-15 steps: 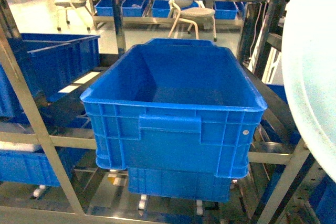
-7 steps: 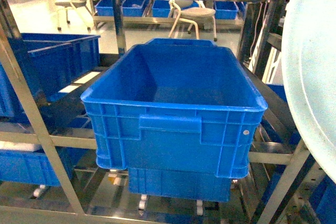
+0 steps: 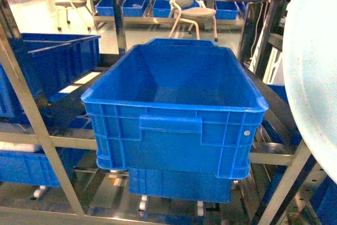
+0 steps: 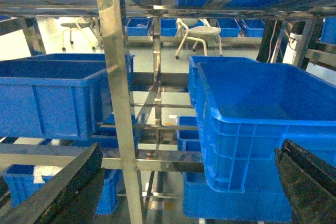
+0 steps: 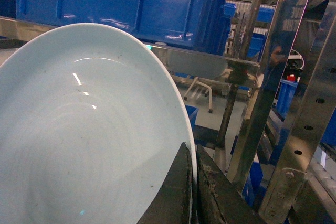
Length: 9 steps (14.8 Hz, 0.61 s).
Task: Place blue tray on left shelf second layer neatly
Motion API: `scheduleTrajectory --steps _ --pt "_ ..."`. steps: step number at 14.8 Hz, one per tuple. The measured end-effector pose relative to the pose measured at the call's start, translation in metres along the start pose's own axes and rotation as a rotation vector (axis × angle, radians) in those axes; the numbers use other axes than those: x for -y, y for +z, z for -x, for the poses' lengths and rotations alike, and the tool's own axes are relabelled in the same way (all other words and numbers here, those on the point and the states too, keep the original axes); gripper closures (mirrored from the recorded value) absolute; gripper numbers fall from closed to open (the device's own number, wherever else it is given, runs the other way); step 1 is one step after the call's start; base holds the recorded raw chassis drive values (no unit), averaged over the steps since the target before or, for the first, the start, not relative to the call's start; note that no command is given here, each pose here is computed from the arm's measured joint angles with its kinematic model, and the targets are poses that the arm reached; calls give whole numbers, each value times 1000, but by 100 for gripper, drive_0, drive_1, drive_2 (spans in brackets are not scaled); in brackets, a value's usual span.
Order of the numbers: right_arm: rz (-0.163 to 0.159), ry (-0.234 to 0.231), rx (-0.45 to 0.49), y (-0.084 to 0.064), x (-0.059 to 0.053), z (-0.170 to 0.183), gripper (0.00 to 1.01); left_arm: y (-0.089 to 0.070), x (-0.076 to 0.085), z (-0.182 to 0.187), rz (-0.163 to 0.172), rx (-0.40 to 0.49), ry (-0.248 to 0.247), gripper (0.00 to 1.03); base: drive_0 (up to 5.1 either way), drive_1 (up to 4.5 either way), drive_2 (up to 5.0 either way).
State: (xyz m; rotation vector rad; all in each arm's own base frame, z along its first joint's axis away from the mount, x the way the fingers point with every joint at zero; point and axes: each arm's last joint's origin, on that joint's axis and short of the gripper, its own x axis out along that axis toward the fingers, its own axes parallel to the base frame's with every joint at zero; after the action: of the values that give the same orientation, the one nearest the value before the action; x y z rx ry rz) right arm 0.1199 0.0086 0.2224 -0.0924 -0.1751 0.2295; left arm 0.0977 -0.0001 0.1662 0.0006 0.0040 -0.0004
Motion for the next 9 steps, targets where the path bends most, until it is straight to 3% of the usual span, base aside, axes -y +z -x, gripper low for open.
scheduleTrajectory --steps 9 --pt "0 0 0 0 0 0 99 0 0 0 0 0 0 5 0 0 0"
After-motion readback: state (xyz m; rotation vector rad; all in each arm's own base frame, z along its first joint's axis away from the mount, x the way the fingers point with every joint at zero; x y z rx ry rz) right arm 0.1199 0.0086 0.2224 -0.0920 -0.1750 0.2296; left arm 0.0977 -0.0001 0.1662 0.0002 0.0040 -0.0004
